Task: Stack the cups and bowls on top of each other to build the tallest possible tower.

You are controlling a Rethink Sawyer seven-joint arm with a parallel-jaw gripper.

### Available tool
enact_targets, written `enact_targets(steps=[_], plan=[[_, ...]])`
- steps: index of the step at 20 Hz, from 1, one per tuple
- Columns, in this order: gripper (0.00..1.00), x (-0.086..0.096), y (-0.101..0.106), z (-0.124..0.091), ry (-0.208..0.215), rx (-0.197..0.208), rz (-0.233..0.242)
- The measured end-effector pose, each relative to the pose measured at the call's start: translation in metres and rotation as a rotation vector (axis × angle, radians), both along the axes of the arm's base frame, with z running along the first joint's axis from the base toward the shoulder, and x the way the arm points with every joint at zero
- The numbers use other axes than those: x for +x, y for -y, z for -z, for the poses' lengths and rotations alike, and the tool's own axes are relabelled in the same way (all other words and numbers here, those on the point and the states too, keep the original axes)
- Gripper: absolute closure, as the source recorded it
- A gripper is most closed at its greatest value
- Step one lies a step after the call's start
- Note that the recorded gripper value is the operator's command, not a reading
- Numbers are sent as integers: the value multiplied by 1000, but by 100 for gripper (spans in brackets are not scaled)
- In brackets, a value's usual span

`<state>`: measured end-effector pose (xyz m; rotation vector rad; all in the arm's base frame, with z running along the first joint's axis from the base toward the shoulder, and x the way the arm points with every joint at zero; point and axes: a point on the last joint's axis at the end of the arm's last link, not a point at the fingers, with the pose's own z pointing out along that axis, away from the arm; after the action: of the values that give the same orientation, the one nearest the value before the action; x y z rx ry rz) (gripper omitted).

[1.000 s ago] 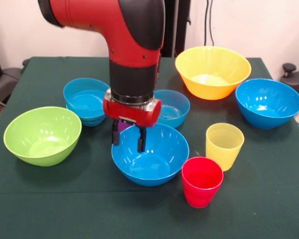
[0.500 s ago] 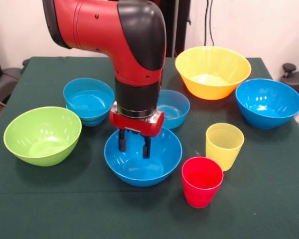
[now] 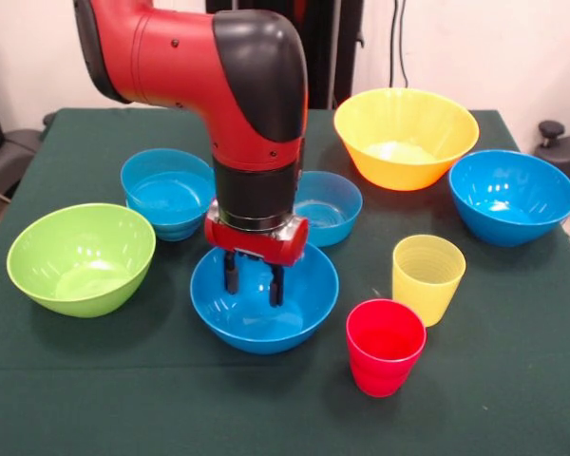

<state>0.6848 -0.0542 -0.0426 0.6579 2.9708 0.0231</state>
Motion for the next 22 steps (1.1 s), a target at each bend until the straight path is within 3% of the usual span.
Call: enact_targets(steps=[8, 22], plan=[[0, 1, 15, -7, 12, 9, 18], [0, 20, 26, -61, 68, -12, 19]])
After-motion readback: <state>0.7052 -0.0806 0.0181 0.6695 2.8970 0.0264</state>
